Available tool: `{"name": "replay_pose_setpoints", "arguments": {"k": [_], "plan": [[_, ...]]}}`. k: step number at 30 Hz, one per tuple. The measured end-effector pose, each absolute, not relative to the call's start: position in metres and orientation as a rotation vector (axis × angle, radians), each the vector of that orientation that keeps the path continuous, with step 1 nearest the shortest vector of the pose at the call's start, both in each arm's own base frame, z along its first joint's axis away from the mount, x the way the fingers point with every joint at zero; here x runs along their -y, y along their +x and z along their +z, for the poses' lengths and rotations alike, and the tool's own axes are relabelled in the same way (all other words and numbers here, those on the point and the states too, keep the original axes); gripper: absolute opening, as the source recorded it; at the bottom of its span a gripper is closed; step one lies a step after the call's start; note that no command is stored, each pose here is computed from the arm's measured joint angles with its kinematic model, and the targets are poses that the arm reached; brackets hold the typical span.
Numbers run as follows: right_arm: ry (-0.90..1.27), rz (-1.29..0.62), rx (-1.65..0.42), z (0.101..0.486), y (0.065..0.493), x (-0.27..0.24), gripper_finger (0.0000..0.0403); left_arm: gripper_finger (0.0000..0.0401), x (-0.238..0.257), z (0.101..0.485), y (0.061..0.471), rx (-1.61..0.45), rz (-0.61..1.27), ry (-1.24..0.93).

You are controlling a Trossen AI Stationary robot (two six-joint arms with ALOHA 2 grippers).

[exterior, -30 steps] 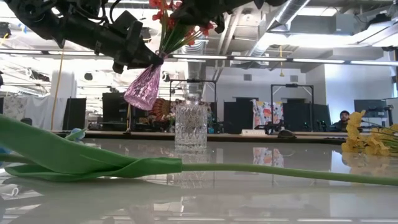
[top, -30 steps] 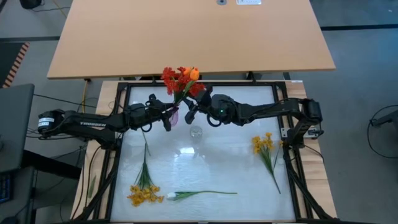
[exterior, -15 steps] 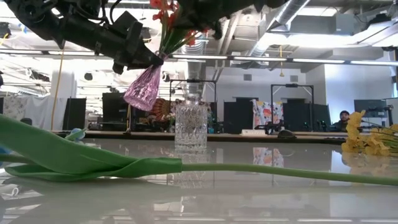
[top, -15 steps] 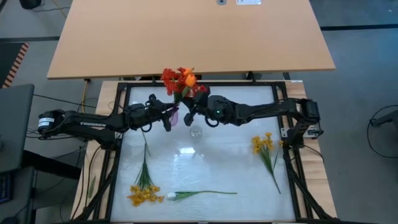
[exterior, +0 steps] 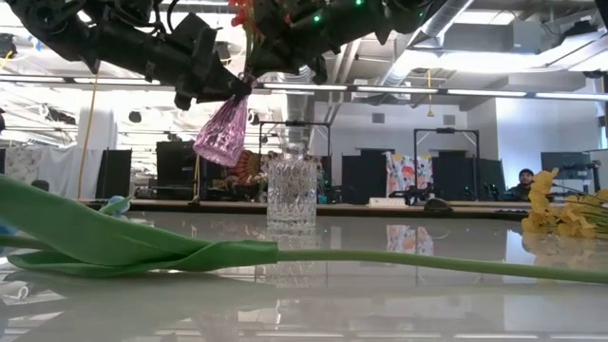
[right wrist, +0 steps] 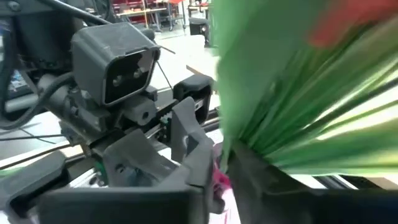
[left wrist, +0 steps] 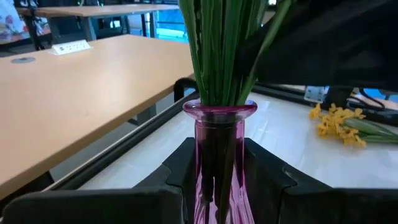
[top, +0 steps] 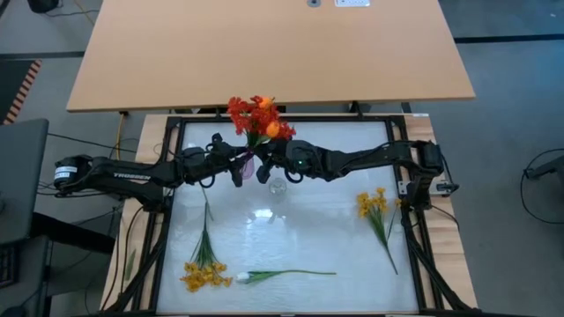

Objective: Sort flowers into vase by color
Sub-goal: Put the orange tulip into the violet vase

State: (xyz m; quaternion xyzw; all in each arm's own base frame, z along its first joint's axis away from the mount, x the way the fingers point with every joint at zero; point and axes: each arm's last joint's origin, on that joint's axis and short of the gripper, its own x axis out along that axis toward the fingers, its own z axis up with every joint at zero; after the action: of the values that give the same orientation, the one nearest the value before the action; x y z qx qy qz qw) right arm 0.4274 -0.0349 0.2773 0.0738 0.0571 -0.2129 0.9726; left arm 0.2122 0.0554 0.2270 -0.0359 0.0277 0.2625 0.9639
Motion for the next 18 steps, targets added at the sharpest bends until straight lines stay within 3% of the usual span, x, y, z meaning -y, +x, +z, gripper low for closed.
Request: {"name": "replay_pose_setpoints", "arguments": {"k": [4, 10, 13, 18], "plan": [[0.153, -0.405, -0.12, 0.28, 0.426, 0.04, 0.0145, 0.0083, -0.056, 0.228, 0.212, -0.053, 0.541, -0.066], [0.243, -0.198, -0.179, 0.294, 0.412, 0.048, 0.0237, 0.0083, -0.056, 0.23, 0.212, -0.035, 0.545, -0.058], [0.228, -0.13, -0.243, 0.308, 0.396, 0.047, 0.0261, 0.0083, -0.057, 0.232, 0.212, -0.019, 0.563, -0.06], [0.181, -0.105, -0.331, 0.335, 0.364, 0.043, 0.0269, 0.0083, -0.057, 0.232, 0.211, -0.021, 0.568, -0.059]]}}
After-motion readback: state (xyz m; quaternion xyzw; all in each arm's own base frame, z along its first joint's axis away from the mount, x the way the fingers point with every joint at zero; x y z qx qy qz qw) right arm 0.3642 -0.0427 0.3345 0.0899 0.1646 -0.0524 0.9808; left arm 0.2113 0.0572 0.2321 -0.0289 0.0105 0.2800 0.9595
